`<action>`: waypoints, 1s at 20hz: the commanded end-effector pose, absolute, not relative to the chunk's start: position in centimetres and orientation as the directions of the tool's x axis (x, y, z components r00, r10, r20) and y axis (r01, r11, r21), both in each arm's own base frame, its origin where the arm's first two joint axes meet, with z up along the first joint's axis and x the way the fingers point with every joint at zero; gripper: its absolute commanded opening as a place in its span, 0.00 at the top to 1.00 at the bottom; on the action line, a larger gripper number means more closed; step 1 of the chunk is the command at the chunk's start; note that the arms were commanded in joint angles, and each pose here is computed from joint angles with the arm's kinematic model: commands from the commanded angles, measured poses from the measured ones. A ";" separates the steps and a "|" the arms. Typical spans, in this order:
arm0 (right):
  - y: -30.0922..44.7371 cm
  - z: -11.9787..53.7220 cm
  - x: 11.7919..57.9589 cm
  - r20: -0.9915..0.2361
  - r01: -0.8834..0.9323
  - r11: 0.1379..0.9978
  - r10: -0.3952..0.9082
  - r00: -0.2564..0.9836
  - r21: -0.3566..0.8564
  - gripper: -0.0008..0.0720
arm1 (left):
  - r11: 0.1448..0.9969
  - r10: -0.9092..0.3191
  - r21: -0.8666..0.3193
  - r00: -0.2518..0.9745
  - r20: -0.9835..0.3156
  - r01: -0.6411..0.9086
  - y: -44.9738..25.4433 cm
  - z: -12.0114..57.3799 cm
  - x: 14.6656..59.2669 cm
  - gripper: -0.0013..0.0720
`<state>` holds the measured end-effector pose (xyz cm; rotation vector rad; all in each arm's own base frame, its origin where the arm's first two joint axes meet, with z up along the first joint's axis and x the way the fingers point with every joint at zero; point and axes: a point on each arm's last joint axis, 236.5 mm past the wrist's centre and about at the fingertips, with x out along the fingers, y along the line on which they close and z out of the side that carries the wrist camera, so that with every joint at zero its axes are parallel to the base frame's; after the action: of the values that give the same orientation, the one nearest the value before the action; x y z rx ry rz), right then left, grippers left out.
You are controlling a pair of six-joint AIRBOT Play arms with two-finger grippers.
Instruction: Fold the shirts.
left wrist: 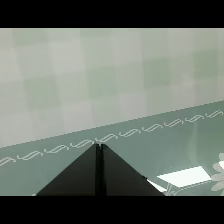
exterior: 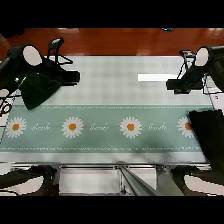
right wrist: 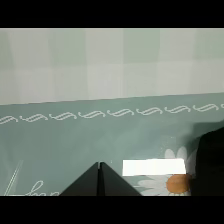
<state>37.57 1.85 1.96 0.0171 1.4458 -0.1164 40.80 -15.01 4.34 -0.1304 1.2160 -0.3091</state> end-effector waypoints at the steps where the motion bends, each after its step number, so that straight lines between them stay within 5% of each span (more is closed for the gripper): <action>1: 1.9 2.0 37.6 -0.990 0.089 0.994 -0.069 0.120 -0.058 0.96 | 0.951 -0.303 -0.263 0.312 -0.900 0.164 -15.0 4.3 40.8 0.95; 16: 1.7 2.0 37.6 -0.989 0.089 0.994 -0.077 0.123 -0.066 0.96 | 0.951 -0.303 -0.263 0.314 -0.900 0.164 -15.0 4.4 40.9 0.95; 20: 2.2 2.8 41.7 -0.954 0.082 0.996 -0.055 0.294 -0.032 0.96 | 0.950 -0.307 -0.265 0.360 -0.881 0.162 -15.1 4.6 42.1 0.95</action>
<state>39.14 1.88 2.20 0.0169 1.3787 -0.1097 41.12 -15.04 4.37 -0.1334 1.2043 -0.3079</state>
